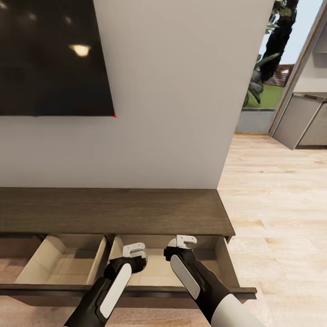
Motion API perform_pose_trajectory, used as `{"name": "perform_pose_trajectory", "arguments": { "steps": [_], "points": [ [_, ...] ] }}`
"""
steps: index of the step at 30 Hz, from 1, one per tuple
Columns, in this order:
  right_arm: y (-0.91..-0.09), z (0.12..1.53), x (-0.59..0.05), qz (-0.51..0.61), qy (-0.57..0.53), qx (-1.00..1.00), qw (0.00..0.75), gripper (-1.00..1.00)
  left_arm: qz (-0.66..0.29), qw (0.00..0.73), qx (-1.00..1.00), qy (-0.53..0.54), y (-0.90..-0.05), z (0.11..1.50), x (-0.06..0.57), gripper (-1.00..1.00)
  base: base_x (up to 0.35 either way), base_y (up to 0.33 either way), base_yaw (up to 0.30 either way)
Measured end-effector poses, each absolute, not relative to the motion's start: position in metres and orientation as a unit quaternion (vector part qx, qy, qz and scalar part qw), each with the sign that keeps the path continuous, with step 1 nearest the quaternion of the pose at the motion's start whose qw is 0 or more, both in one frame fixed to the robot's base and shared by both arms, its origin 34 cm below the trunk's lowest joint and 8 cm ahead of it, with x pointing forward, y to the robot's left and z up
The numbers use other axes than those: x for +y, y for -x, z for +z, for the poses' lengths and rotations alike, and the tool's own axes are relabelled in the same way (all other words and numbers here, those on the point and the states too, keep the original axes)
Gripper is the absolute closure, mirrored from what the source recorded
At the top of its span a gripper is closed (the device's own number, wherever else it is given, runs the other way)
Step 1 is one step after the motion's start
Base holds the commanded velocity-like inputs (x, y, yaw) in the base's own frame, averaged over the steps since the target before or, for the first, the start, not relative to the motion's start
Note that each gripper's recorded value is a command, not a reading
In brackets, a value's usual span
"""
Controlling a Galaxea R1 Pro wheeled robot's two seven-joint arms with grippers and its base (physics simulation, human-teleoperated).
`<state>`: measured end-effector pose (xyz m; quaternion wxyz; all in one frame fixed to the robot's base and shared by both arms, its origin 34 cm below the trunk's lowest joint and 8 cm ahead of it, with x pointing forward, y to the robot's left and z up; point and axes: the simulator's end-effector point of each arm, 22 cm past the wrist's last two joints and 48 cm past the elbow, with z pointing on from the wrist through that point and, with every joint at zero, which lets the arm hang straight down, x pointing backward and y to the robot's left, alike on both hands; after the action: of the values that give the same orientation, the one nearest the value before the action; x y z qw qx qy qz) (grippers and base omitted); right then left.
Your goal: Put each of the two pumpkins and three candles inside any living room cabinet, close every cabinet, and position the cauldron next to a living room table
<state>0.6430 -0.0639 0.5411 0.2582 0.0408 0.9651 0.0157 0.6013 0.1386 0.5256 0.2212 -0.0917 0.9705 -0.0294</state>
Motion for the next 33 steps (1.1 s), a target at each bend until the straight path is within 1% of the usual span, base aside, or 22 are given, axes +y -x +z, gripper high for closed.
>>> {"name": "perform_pose_trajectory", "arguments": {
  "steps": [16, 22, 33],
  "points": [
    [-0.640, 0.525, -0.064, 0.013, -0.039, 0.965, 0.259, 1.00, -0.030, 0.222, 0.970, 0.091, -0.599, 0.509, 0.138, 1.00, 0.000, 0.000, 0.000],
    [-0.640, 0.524, -0.064, 0.014, -0.039, 0.965, 0.259, 1.00, -0.029, 0.222, 0.970, 0.090, -0.599, 0.509, 0.138, 1.00, 0.107, 0.072, 0.000],
    [-0.640, 0.525, -0.060, 0.021, -0.035, 0.966, 0.256, 1.00, -0.030, 0.223, 0.970, 0.091, -0.599, 0.510, 0.138, 1.00, 0.011, 0.007, -0.003]
  ]
}}
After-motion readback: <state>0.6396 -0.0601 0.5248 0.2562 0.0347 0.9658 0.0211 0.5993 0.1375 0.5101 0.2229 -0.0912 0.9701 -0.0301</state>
